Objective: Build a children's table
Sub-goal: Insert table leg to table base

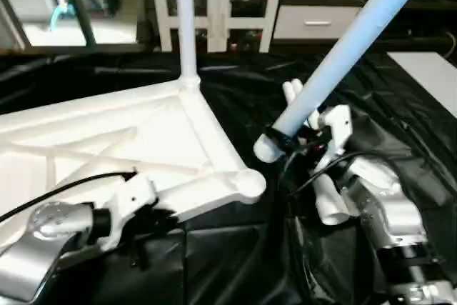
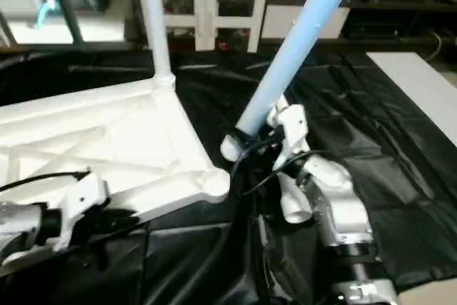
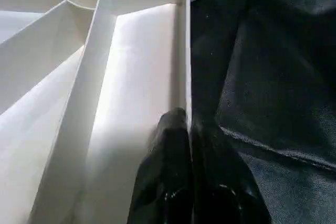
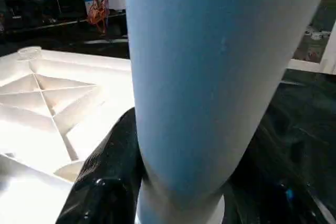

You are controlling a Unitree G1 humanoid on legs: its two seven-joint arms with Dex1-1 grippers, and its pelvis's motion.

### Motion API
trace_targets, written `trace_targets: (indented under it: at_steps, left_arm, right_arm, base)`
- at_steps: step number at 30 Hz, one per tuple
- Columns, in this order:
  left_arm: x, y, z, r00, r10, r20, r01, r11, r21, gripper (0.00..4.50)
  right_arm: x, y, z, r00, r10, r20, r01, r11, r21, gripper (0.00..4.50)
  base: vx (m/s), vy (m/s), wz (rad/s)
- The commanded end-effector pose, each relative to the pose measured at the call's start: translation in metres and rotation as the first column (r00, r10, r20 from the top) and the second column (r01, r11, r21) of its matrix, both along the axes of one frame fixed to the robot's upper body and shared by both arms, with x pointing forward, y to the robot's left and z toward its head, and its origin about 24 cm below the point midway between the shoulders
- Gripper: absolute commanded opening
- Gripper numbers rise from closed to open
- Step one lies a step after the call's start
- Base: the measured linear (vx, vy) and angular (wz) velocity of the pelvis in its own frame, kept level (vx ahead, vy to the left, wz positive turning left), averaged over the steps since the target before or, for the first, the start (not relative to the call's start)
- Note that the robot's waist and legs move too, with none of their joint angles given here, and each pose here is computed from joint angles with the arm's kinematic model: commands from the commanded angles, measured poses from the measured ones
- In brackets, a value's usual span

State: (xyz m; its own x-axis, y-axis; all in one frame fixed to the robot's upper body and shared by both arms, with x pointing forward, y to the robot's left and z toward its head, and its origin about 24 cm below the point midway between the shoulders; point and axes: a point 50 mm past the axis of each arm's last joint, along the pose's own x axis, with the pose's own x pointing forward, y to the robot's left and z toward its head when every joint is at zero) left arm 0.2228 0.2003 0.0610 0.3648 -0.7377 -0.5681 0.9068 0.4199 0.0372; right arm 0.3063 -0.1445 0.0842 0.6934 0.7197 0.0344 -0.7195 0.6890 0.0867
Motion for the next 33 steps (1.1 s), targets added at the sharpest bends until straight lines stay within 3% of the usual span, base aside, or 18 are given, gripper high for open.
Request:
trace_targets:
  at_steps: [1, 2, 3, 4, 6, 10, 14, 24, 25, 28, 31, 32, 33]
  left_arm:
    - [0.010, -0.005, -0.002, 0.998, 0.010, 0.064, -0.010, 1.000, 0.007, 0.02]
    - [0.012, -0.006, -0.002, 0.996, 0.018, 0.083, -0.019, 1.000, 0.003, 0.02]
    - [0.015, -0.007, 0.001, 0.996, 0.027, 0.090, -0.026, 0.999, -0.019, 0.44]
    - [0.016, -0.007, 0.002, 0.996, 0.027, 0.090, -0.025, 0.999, -0.025, 0.55]
    - [0.018, -0.008, 0.006, 0.995, 0.025, 0.096, -0.021, 0.999, -0.044, 0.55]
    - [0.021, -0.015, 0.018, 0.993, -0.014, 0.118, 0.020, 0.998, -0.051, 0.98]
    - [0.019, -0.022, 0.013, 0.993, -0.076, 0.094, 0.078, 0.997, -0.012, 0.98]
    - [0.016, -0.016, 0.005, 0.995, -0.084, 0.048, 0.079, 0.993, 0.086, 0.98]
    - [0.017, -0.015, 0.004, 0.996, -0.078, 0.049, 0.073, 0.993, 0.096, 1.25]
    - [0.021, -0.012, 0.002, 0.996, -0.056, 0.075, 0.047, 0.991, 0.123, 1.25]
    - [0.022, -0.012, 0.003, 0.994, -0.060, 0.089, 0.047, 0.989, 0.138, 1.63]
    - [0.022, -0.012, 0.003, 0.994, -0.062, 0.087, 0.049, 0.989, 0.139, 1.63]
    - [0.022, -0.012, 0.003, 0.995, -0.062, 0.081, 0.051, 0.989, 0.136, 1.31]
  right_arm:
    - [0.001, -0.003, 0.004, 1.000, -0.026, 0.005, 0.026, 0.999, 0.019, 1.84]
    - [0.001, -0.003, 0.004, 1.000, -0.028, 0.007, 0.028, 0.999, 0.018, 1.84]
    - [0.001, -0.003, 0.006, 1.000, -0.025, 0.010, 0.025, 0.999, 0.020, 1.84]
    - [0.001, -0.003, 0.007, 1.000, -0.023, 0.010, 0.023, 0.999, 0.023, 1.84]
    - [0.000, -0.003, 0.009, 1.000, -0.018, 0.011, 0.018, 0.999, 0.032, 1.84]
    - [-0.003, -0.001, 0.011, 1.000, 0.012, 0.006, -0.013, 0.998, 0.057, 1.84]
    - [-0.005, 0.000, 0.008, 1.000, 0.013, 0.001, -0.014, 0.999, 0.049, 1.84]
    - [-0.006, 0.003, 0.009, 1.000, 0.028, -0.004, -0.028, 0.999, 0.044, 1.84]
    - [-0.006, 0.004, 0.009, 1.000, 0.031, -0.003, -0.031, 0.999, 0.043, 1.84]
    - [-0.008, 0.008, 0.008, 0.999, 0.053, -0.004, -0.053, 0.998, 0.041, 1.84]
    - [-0.008, 0.009, 0.008, 0.998, 0.061, -0.004, -0.061, 0.997, 0.039, 1.84]
    - [-0.008, 0.009, 0.008, 0.998, 0.061, -0.004, -0.061, 0.997, 0.040, 1.84]
    - [-0.008, 0.009, 0.008, 0.998, 0.064, -0.005, -0.063, 0.997, 0.041, 1.84]
  base:
    - [0.000, 0.000, 0.00]
    - [0.000, 0.000, 0.00]
    - [0.000, 0.000, 0.00]
    - [0.000, 0.000, 0.00]
    - [0.000, 0.000, 0.00]
    - [0.000, 0.000, 0.00]
    - [0.000, 0.000, 0.00]
    - [0.000, 0.000, 0.00]
    - [0.000, 0.000, 0.00]
    - [0.000, 0.000, 0.00]
    - [0.000, 0.000, 0.00]
    - [0.000, 0.000, 0.00]
    - [0.000, 0.000, 0.00]
